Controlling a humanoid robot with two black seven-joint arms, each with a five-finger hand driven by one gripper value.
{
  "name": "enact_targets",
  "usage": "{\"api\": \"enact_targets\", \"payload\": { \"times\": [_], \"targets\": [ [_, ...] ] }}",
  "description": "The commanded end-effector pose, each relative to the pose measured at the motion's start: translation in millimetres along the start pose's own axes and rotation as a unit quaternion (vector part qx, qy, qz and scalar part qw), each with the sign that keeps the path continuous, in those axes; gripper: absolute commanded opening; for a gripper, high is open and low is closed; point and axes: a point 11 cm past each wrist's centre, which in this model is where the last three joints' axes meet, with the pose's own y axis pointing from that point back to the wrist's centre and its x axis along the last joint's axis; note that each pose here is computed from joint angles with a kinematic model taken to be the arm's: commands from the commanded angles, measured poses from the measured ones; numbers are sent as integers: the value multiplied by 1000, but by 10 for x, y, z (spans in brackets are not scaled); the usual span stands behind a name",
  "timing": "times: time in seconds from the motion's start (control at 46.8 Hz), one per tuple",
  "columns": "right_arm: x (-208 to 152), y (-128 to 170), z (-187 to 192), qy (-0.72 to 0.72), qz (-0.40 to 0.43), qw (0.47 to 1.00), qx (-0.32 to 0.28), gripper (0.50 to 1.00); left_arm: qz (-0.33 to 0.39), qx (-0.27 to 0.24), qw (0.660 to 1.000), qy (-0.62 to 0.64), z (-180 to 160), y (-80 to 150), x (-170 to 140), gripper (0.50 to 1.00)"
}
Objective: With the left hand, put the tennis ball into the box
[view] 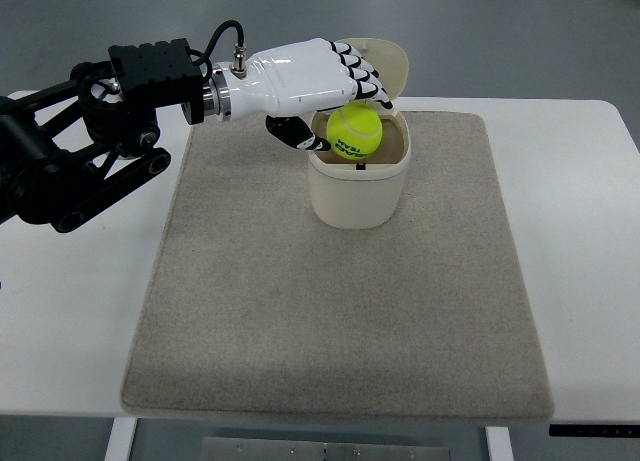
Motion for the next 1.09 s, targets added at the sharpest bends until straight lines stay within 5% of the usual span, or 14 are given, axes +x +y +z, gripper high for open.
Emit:
{"api": "enact_targets", "payload": {
  "times": [0.0,0.193,0.535,0.856,1.07],
  "targets": [
    [0,0,2,0,0,1000,0,915,-3,-8,1000,-1,49,-10,-23,941],
    [0,0,2,0,0,1000,0,913,-10,-11,999,33,25,152,-56,990],
    [0,0,2,0,0,1000,0,913,62,48,960,267,-420,690,31,992],
    [0,0,2,0,0,1000,0,913,188,181,816,517,-1238,1213,-389,992],
    [0,0,3,1,0,1000,0,915,252,175,687,658,-1410,1327,-574,992]
  ]
}}
